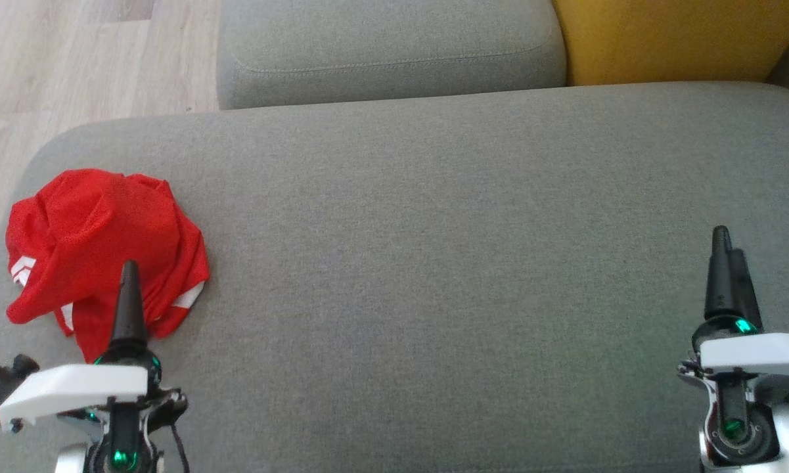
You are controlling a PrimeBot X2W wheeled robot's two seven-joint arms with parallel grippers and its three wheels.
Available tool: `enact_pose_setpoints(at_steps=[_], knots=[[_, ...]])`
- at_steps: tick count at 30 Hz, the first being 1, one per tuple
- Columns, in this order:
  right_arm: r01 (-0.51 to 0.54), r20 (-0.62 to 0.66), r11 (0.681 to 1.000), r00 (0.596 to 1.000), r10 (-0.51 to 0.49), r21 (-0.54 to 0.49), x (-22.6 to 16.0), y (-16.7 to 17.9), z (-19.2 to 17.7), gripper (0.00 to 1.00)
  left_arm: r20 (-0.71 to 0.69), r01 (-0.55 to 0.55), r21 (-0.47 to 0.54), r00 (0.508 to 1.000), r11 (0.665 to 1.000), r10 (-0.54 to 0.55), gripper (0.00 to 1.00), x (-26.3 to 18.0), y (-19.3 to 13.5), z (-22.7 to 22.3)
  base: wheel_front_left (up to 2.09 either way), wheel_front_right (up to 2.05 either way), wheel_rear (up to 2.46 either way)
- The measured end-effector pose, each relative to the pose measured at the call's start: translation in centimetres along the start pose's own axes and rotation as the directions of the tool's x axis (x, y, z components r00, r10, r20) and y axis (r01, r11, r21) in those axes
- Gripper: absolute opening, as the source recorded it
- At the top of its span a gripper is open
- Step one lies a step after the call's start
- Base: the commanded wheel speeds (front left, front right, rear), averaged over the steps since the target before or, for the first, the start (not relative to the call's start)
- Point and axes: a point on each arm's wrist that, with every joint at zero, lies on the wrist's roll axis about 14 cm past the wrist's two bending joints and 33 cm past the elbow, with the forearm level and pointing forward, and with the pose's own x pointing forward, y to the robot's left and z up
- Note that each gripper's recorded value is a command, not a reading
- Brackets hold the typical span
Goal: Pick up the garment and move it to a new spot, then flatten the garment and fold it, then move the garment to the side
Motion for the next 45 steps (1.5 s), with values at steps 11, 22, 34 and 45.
enact_pose_setpoints(at_steps=[11, 22, 34, 45], knots=[[-0.072, -0.003, 0.967, 0.997, 0.074, -0.245, 0.1, 2.2, -0.1, 1.00, 0.008, 0.075, 0.203, 0.997, 0.976, -0.078, 1.00, 0.5, -3.4, -0.4, 0.00, 0.00, 0.00], [-0.127, -0.022, 0.896, 0.991, 0.130, -0.426, 0.0, 3.7, -0.8, 1.00, -0.055, 0.165, 0.425, 0.986, 0.890, -0.156, 1.00, 0.2, -5.8, -3.2, 0.00, 0.00, 0.00], [-0.148, -0.044, 0.795, 0.987, 0.152, -0.588, -0.5, 4.0, -1.4, 1.00, -0.158, 0.236, 0.683, 0.972, 0.691, -0.176, 1.00, -0.7, -6.0, -6.8, 0.00, 0.00, 0.00], [-0.128, -0.038, 0.735, 0.990, 0.138, -0.666, -1.0, 3.1, -1.3, 1.00, -0.183, 0.235, 0.821, 0.972, 0.520, -0.150, 1.00, -1.4, -5.0, -8.8, 0.00, 0.00, 0.00]])
